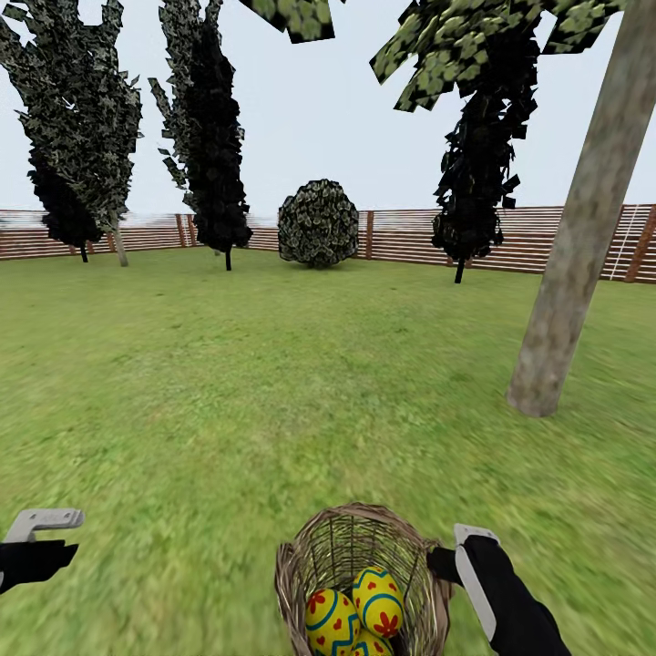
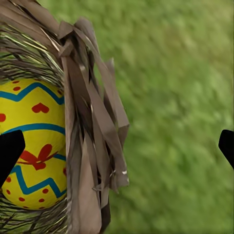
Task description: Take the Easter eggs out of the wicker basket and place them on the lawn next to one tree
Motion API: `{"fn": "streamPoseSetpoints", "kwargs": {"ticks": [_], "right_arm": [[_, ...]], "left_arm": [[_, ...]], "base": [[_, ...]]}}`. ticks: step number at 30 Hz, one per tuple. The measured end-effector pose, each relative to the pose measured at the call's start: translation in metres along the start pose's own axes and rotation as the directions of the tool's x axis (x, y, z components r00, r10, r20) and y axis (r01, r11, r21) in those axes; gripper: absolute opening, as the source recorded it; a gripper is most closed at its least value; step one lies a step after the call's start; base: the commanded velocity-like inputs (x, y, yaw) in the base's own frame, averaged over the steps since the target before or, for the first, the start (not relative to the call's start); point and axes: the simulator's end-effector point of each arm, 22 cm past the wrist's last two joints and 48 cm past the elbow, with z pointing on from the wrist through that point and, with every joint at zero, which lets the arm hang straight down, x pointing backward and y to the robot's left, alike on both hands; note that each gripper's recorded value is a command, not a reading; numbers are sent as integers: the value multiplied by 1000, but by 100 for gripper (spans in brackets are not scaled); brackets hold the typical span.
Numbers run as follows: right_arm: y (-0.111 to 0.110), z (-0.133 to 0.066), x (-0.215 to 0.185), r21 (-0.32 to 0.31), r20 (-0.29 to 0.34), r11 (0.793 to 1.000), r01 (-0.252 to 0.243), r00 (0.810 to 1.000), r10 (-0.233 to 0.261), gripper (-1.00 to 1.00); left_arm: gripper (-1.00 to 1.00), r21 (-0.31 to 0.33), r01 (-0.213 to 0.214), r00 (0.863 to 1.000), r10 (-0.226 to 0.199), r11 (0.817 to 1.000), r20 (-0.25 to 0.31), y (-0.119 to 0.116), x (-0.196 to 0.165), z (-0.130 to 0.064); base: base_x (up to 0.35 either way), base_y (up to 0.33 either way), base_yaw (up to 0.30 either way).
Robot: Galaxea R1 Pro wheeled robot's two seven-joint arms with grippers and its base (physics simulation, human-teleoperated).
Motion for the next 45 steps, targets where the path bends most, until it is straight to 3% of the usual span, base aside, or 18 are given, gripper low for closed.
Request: {"fn": "streamPoseSetpoints", "kwargs": {"ticks": [39,40,45], "right_arm": [[0,19,18,-2,-2,1000,1,1000,-1,100],[0,19,18,-2,-2,1000,1,1000,-1,-100],[-1,19,18,1,-1,1000,5,1000,-5,-100]], "left_arm": [[100,-4,-5,1000,5,1000,3,-3,20,13],[100,-4,-6,1000,6,1000,3,-3,20,13],[100,-4,-6,1000,6,1000,3,-3,20,13]], "base": [[0,0,0],[0,0,0],[0,0,0]]}}
